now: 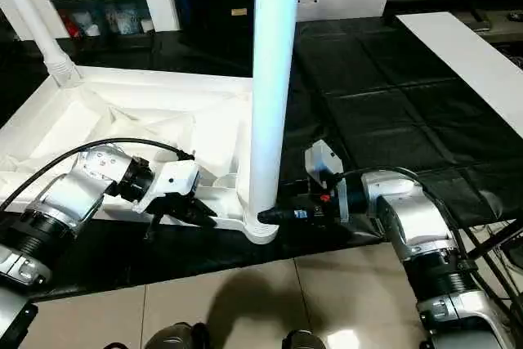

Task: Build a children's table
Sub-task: Rotate leg to tighten

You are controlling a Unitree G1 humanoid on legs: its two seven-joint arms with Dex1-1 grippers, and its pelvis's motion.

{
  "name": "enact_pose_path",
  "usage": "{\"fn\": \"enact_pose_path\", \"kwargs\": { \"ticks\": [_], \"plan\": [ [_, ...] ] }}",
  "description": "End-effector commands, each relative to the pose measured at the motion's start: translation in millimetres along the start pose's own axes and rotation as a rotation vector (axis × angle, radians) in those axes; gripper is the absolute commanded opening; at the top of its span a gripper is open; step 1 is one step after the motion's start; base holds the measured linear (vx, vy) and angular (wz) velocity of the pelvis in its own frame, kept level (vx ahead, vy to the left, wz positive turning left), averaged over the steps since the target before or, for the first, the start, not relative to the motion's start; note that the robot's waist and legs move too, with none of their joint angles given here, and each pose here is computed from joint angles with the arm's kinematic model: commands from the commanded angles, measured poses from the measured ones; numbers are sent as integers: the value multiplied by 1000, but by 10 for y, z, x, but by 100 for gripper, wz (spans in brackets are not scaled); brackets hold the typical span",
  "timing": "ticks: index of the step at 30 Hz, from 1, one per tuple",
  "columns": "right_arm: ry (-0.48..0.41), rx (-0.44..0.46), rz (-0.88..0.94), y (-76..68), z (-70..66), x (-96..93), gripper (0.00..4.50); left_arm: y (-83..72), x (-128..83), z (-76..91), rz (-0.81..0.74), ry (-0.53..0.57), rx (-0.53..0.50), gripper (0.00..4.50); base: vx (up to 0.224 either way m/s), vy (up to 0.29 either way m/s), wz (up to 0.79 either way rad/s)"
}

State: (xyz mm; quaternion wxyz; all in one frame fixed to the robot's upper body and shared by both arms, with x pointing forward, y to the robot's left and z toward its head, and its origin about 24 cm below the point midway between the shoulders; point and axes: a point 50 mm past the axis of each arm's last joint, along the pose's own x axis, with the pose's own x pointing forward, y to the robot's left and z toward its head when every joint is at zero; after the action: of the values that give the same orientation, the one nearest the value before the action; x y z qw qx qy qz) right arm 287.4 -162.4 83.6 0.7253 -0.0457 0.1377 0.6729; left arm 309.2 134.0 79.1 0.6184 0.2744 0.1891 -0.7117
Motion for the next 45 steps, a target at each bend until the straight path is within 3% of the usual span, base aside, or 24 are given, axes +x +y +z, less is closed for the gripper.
{"fn": "enact_pose_path", "kwargs": {
  "ticks": [1, 6, 8, 13, 19, 21, 23, 26, 27, 29, 33, 37, 40, 41, 45],
  "plan": [
    [-9, -12, 66, 49, 42, 34, 192, 46, -6, 128, -21, -10, 66, 0, 0, 0, 0],
    [-8, -11, 67, 65, 28, 49, 191, 44, -1, 125, -16, -20, 53, 0, 0, 0, 0],
    [-33, 54, 40, 94, 14, 107, 191, 97, 25, 173, 64, -75, -6, 0, 0, 0, 0],
    [-72, 94, -51, 114, -13, 245, 191, 204, 83, 248, 217, -107, -75, 0, 0, 0, 0],
    [-146, 179, -408, -68, 1, 540, 191, 386, 247, 518, 435, -228, -217, 0, 0, 0, 0],
    [-196, 255, -590, -166, 76, 713, 191, 498, 336, 627, 553, -237, -273, 0, 0, 0, 0],
    [-196, 255, -590, -166, 76, 713, 191, 498, 336, 627, 553, -237, -273, 0, 0, 0, 0],
    [-289, 401, -782, -300, 190, 925, 191, 581, 434, 773, 659, -264, -309, 0, 0, 0, 0],
    [-299, 406, -785, -302, 202, 937, 191, 582, 439, 779, 660, -263, -309, 0, 0, 0, 0],
    [-348, 408, -797, -311, 265, 993, 247, 576, 460, 804, 659, -255, -301, 0, 0, 0, 0],
    [-318, 359, -817, -286, 201, 931, 283, 552, 422, 750, 643, -223, -262, 0, 0, 0, 0],
    [-269, 311, -835, -249, 46, 687, 317, 496, 330, 601, 601, -178, -214, 0, 0, 0, 0],
    [-279, 287, -804, -221, 35, 583, 333, 467, 286, 538, 577, -168, -203, 0, 0, 0, 0],
    [-268, 238, -751, -192, 29, 451, 355, 423, 232, 459, 535, -153, -188, 0, 0, 0, 0],
    [-204, 137, -647, -152, 29, 256, 379, 334, 153, 350, 437, -129, -142, 0, 0, 0, 0]
  ]
}}
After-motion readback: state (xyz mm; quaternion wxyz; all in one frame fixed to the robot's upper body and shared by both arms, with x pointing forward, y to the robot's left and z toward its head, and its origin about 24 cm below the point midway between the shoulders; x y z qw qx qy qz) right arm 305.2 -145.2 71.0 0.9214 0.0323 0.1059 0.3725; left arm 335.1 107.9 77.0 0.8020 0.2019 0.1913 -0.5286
